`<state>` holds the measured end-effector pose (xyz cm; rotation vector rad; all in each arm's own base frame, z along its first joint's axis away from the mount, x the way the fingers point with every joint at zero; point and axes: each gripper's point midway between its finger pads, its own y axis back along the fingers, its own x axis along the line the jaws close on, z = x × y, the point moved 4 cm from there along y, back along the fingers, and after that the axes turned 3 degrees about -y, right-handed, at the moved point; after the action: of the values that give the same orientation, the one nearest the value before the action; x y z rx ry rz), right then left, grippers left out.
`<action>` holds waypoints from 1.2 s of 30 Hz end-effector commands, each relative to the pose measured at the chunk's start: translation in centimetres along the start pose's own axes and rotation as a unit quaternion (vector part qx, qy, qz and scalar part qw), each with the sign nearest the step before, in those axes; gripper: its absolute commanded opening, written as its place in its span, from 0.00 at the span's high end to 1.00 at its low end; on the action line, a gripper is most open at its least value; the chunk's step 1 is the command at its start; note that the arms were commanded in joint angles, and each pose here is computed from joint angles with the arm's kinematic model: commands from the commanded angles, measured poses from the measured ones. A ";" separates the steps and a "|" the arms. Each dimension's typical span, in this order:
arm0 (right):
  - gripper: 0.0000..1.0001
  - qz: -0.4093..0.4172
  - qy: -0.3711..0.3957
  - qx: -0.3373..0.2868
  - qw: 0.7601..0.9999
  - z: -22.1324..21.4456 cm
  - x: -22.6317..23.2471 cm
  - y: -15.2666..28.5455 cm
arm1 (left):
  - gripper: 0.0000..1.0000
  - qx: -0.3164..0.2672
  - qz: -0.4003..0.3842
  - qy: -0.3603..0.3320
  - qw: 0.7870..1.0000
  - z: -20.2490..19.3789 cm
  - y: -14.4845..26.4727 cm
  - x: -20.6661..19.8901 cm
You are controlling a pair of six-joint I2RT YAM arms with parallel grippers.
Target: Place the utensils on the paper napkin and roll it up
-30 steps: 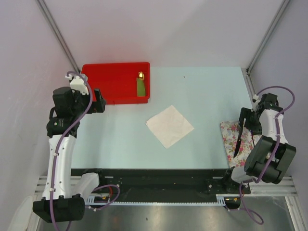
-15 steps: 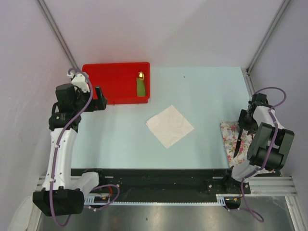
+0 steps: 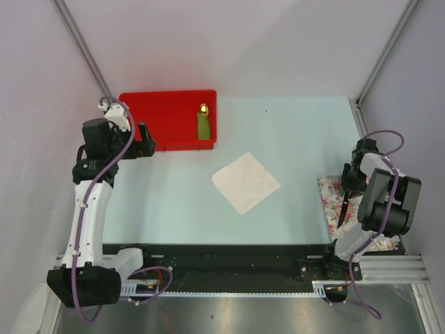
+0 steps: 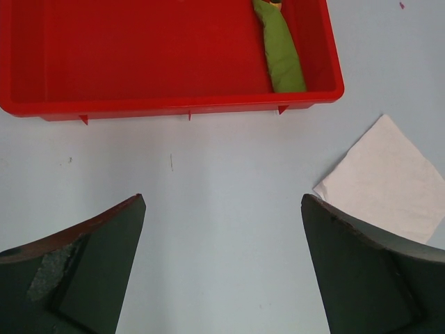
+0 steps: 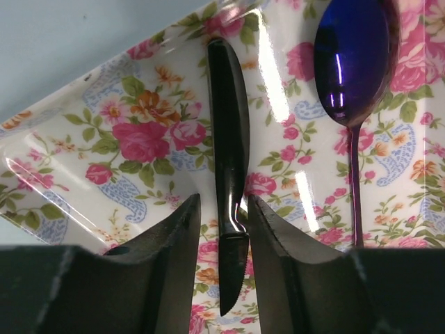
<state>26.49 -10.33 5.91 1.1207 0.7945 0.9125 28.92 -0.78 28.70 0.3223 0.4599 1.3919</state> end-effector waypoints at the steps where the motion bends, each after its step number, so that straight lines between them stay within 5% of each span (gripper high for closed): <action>1: 0.62 -0.011 0.005 0.000 1.000 0.2 0.5 -1.0 | 0.00 -0.040 -0.014 0.010 0.999 2.4 0.0 -0.5; 6: 0.71 -0.008 0.008 0.024 1.000 -0.2 0.7 -1.8 | 0.00 -0.048 -0.018 0.010 0.999 3.2 -0.3 -0.5; 12: 1.00 0.010 -0.013 0.049 0.999 -0.5 0.0 -2.5 | 0.00 -0.054 -0.059 0.004 0.997 4.0 -0.7 -1.6; 21: 1.00 0.029 0.006 0.004 1.000 0.7 -0.3 0.7 | 0.00 -0.075 -0.180 -0.063 0.979 4.7 -1.7 -7.9; 36: 0.97 0.018 0.029 -0.003 0.999 -0.1 -1.3 2.1 | 0.00 0.043 -0.449 -0.138 0.882 -0.4 -6.1 -29.6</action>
<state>26.00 -10.81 7.93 1.1041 0.7977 0.9930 30.58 -26.08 26.15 0.3856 0.4001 0.5280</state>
